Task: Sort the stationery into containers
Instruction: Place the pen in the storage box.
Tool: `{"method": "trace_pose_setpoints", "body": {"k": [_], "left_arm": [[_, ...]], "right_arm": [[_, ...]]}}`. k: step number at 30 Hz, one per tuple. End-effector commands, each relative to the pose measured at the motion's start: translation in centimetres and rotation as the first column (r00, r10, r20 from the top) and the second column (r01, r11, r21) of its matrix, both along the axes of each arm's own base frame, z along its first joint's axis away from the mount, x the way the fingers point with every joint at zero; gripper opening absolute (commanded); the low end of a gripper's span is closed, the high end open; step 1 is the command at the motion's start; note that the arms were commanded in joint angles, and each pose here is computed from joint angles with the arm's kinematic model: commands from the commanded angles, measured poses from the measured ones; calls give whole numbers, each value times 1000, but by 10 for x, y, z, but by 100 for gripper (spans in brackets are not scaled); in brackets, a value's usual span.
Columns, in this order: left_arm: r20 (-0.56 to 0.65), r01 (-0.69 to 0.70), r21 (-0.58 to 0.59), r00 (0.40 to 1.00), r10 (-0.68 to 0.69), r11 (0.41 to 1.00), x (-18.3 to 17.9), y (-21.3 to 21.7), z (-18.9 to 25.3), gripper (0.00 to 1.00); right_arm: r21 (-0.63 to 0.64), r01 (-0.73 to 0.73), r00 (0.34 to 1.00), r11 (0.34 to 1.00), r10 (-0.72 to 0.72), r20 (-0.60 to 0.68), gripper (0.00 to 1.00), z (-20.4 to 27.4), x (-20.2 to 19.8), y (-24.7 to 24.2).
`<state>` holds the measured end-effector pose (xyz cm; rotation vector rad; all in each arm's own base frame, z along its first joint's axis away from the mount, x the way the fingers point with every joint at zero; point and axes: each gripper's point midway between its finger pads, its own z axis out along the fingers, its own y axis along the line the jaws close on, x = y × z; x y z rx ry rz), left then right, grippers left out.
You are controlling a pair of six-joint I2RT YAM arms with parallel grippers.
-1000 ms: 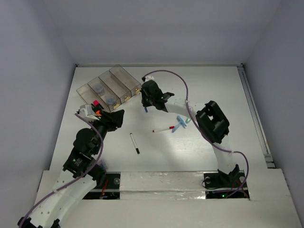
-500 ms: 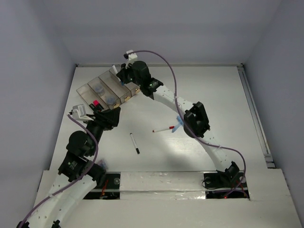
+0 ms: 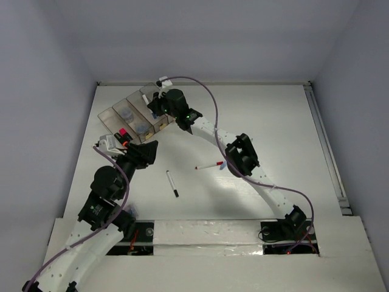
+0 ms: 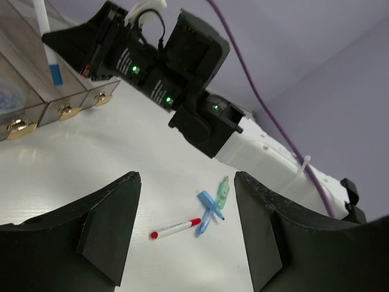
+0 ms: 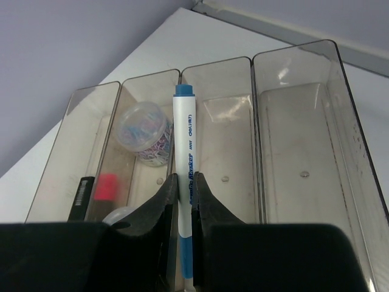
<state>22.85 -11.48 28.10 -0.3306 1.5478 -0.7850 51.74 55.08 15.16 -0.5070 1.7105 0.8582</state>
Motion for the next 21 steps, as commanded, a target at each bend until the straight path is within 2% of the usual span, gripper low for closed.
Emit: {"method": "trace_pose_setpoints", "body": {"k": [1,3,4,6,7,8,12,15,21], "left_arm": [[-41,34,-16,999,-34,999,-1,-8,-15,60],[-84,33,-10,996,-34,999,-1,-9,-28,60],[-118,29,1,993,-29,1000,0,-9,-39,60],[-148,28,-1,989,-28,1000,0,-9,-48,62],[-171,29,-4,985,-30,1000,1,-11,-56,63],[-181,34,-6,983,-35,999,1,-12,-59,64],[-234,57,-11,971,-58,998,0,-18,-77,67],[-276,55,-9,960,-55,998,1,-20,-93,67],[-401,80,65,915,-47,995,1,-41,-143,66]], "right_arm": [[80,-23,997,997,17,77,8,33,-1,10],[70,-32,997,997,27,68,15,26,-2,11],[69,-34,997,997,30,64,34,25,-3,11],[80,-42,997,996,37,72,53,34,-5,10],[87,-46,996,995,39,81,66,40,-6,10],[93,-47,995,995,39,92,69,48,-7,9],[155,-53,987,986,29,155,70,114,-5,-4],[192,-46,987,980,16,159,70,143,-2,-23],[160,34,980,987,-64,190,72,189,-39,-85]]}}
